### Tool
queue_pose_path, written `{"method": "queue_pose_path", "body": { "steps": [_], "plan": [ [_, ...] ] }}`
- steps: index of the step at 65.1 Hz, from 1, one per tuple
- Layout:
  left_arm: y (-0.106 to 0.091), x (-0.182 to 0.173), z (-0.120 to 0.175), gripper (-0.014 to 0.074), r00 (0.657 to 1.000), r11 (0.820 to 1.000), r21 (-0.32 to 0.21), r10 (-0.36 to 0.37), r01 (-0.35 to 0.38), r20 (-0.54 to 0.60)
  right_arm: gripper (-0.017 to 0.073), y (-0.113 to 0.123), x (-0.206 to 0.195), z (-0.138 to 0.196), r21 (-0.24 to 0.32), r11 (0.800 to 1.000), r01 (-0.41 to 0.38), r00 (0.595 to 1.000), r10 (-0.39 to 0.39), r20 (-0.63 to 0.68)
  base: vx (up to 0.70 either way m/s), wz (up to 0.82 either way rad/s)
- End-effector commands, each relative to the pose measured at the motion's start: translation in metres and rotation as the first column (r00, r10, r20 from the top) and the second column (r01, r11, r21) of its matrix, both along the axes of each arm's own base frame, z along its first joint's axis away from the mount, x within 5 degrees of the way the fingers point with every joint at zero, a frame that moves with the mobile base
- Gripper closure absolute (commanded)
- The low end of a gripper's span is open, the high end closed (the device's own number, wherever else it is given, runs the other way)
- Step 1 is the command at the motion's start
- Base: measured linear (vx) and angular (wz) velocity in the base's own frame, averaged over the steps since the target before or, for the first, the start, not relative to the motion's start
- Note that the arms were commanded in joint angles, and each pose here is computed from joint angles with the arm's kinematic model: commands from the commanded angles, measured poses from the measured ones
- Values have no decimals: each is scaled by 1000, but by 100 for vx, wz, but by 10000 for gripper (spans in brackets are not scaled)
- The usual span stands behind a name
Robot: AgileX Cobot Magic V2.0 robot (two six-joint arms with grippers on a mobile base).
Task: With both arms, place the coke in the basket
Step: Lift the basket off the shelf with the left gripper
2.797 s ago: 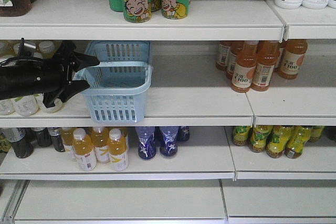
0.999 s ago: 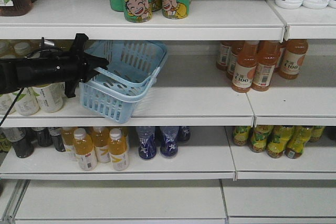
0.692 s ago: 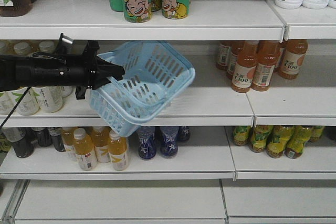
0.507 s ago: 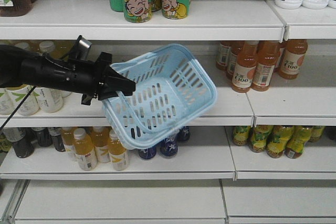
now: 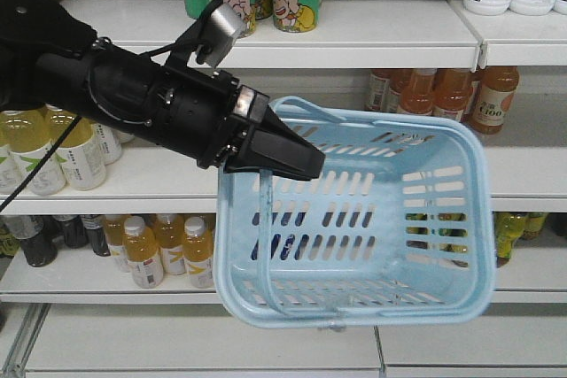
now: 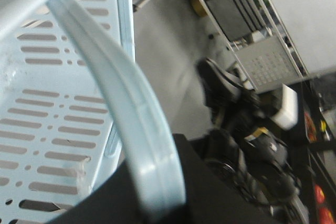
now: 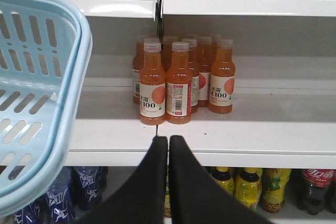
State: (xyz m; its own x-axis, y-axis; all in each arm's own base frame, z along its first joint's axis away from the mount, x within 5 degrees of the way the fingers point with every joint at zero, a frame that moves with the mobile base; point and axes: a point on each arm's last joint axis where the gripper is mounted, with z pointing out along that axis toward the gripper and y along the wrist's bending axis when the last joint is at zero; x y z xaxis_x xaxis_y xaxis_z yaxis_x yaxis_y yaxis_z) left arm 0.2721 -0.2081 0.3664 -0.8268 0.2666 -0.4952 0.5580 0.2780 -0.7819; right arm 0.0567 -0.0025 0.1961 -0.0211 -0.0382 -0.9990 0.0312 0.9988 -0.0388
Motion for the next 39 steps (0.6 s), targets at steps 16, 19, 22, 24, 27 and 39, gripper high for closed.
{"method": "queue_pose_path", "body": {
  "steps": [16,19,22,24,27,39],
  "plan": [
    [4,-77,79,600,985,987,-140,-56,79,161,564,1,-1,5,-17,1000,-9,997,10,77,0,0],
    [5,-88,80,600,986,987,-146,-45,69,160,564,1,-1,5,-17,1000,-9,997,10,77,0,0],
    [7,-97,81,600,985,986,-163,-12,41,171,564,1,-1,5,-17,1000,-9,997,10,77,0,0],
    [9,-101,75,600,987,986,-165,14,13,161,564,1,-1,5,-17,1000,-9,997,10,77,0,0],
    [14,-109,69,600,986,983,-177,69,-42,152,564,1,-1,5,-17,1000,-9,997,10,77,0,0],
    [30,-127,35,600,981,950,-245,191,-193,-31,564,1,-1,5,-17,1000,-9,997,10,78,0,0]
  ]
}}
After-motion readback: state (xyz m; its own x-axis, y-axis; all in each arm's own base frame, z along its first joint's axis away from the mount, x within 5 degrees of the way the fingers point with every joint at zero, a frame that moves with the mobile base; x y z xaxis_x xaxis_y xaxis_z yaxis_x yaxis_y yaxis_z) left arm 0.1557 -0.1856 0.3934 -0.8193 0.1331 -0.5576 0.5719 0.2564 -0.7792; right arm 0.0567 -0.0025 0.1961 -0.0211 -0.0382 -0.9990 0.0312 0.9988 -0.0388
